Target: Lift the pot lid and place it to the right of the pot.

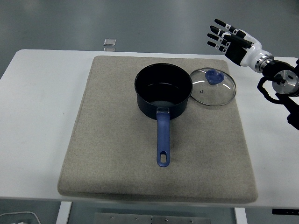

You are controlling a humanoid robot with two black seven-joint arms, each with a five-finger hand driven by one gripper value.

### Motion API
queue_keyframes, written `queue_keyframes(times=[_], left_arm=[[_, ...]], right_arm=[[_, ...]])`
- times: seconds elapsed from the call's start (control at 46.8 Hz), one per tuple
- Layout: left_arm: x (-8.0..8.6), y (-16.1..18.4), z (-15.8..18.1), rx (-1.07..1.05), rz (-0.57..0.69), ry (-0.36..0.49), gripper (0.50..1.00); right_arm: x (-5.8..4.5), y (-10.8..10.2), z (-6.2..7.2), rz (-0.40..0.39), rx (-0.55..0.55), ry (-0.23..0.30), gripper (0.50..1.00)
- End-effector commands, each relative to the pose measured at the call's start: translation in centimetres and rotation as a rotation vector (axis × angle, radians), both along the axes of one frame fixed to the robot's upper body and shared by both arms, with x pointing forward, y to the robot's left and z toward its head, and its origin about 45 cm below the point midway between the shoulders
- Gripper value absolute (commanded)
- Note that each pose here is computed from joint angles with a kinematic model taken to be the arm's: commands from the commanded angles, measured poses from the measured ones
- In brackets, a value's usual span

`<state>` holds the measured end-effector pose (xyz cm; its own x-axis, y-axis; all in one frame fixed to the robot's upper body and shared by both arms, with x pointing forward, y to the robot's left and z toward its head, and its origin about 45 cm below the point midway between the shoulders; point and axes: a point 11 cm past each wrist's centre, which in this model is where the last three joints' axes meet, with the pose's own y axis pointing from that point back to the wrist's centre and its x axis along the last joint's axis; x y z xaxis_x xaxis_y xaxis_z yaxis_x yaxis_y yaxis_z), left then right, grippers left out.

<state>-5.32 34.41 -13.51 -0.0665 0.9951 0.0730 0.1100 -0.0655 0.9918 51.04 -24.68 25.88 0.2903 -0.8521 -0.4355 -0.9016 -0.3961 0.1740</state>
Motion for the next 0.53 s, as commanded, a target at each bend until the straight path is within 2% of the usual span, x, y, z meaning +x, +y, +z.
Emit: queue_keyframes(times=[0.0,0.235,0.342,0.513], left_arm=[[0.0,0.0,0.0,0.000,0.000,0.000,1.000],[0.0,0.0,0.0,0.000,0.000,0.000,1.000],[0.0,0.0,0.0,0.000,-0.001,0.000,1.000],[0.0,0.0,0.0,0.000,0.000,0.000,1.000]], right_arm=[[-0.1,0.2,-0.2,0.001,0.003,0.003,0.897],[-0.4,0.6,-1.1,0.003,0.007,0.019,0.897],[-0.6,1.5,-1.8,0.019,0.017,0.031,0.901],[-0.7,1.6,-2.0,0.020,0.019,0.035,0.903]])
